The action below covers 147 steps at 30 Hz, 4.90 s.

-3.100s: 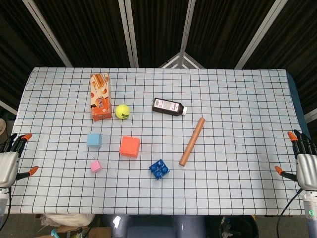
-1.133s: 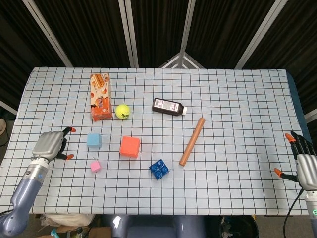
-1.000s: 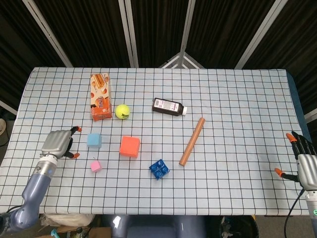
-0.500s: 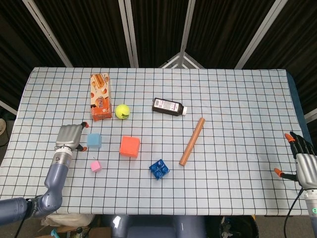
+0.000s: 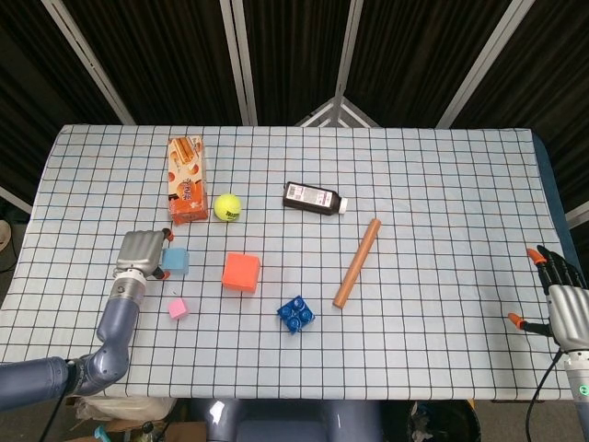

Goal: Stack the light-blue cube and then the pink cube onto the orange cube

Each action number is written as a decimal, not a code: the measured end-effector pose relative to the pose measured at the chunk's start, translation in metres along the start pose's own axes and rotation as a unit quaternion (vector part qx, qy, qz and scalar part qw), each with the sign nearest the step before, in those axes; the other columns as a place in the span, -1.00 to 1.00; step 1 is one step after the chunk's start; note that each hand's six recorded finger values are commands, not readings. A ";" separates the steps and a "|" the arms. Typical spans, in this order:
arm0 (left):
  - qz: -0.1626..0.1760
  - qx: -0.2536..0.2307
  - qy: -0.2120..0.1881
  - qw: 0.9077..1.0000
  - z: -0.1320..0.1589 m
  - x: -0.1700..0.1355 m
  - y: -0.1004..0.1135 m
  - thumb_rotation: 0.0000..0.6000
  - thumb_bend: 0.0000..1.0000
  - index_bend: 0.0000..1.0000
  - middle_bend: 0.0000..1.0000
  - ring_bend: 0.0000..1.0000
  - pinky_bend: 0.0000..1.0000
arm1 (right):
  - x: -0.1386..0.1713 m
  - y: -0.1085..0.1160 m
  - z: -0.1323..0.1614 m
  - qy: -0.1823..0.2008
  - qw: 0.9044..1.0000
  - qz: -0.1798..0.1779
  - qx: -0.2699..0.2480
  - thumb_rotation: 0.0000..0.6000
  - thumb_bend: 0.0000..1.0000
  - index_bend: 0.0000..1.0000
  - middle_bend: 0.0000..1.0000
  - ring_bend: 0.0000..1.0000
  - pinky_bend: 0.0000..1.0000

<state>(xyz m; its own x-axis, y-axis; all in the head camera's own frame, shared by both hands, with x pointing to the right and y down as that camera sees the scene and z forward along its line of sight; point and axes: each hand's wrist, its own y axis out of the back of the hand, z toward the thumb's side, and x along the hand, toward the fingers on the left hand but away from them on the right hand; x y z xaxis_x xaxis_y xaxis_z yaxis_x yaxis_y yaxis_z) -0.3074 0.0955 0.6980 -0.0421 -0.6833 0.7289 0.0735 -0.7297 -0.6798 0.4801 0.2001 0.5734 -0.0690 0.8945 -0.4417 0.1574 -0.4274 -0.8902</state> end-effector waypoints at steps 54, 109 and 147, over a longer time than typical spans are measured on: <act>0.043 -0.017 -0.056 0.997 0.038 -0.037 0.054 1.00 -0.37 -0.22 0.59 0.42 0.64 | 0.002 0.001 0.000 0.003 1.000 0.009 -0.016 1.00 -0.86 -1.00 -0.91 -0.95 -0.76; 0.016 0.038 -0.054 0.998 0.154 -0.062 0.062 1.00 -0.37 -0.21 0.60 0.44 0.66 | 0.006 0.011 -0.015 -0.002 0.999 0.002 -0.045 1.00 -0.86 -1.00 -0.91 -0.95 -0.76; 0.023 0.054 -0.077 0.995 0.153 -0.069 0.065 1.00 -0.53 -0.65 0.53 0.40 0.65 | 0.005 0.011 -0.019 -0.012 0.999 0.008 -0.052 1.00 -0.86 -1.00 -0.91 -0.95 -0.76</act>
<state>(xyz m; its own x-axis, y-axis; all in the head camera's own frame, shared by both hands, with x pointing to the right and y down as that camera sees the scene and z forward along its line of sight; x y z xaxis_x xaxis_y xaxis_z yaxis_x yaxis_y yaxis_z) -0.1470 0.0986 0.6161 0.1168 -0.6975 0.7070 0.1781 -0.6857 -0.7058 0.5001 0.2027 0.5636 -0.0889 0.8838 -0.4593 0.2598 -0.4246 -0.8673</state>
